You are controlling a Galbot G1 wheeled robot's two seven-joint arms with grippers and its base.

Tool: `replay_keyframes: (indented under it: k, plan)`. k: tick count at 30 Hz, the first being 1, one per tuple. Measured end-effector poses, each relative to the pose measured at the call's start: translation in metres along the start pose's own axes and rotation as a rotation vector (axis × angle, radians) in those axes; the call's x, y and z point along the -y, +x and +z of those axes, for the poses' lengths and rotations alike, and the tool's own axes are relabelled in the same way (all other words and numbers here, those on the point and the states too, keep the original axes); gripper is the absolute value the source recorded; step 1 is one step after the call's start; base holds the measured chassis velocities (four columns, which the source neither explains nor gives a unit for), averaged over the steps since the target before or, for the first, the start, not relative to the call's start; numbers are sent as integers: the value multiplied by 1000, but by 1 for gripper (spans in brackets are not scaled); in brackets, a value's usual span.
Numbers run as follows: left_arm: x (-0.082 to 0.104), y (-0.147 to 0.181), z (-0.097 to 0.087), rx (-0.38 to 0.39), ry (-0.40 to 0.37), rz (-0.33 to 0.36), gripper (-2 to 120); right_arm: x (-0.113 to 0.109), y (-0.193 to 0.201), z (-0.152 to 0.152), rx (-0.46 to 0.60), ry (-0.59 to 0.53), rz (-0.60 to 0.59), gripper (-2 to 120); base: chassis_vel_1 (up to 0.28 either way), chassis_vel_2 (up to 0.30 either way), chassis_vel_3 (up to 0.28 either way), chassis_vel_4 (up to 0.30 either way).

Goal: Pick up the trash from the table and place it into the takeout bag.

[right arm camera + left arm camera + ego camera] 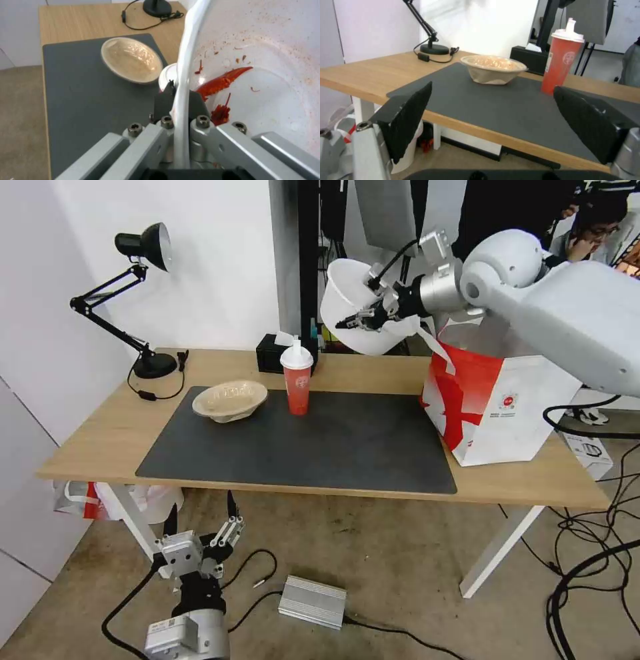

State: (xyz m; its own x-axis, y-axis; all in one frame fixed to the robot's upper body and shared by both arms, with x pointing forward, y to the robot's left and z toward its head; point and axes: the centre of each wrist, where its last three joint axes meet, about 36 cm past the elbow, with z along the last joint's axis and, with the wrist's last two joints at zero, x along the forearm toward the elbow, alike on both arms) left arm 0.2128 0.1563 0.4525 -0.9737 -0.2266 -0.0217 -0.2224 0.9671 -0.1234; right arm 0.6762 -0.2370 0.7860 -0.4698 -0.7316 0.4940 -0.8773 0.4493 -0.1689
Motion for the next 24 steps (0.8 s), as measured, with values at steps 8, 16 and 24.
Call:
replay_keyframes:
  k: [8, 16, 24]
  plan:
    - [0, 0, 0, 0, 1, -1, 95, 1, 0, -3, -5, 5, -3, 0, 0, 0, 0, 0]
    - [0, 0, -1, 1, 2, -2, 95, 2, 4, -9, 2, 12, 1, 0, 0, 0, 0, 0]
    - [1, 1, -1, 0, 3, -1, 95, 1, 1, -14, 9, 13, -8, 0, 0, 0, 0, 0]
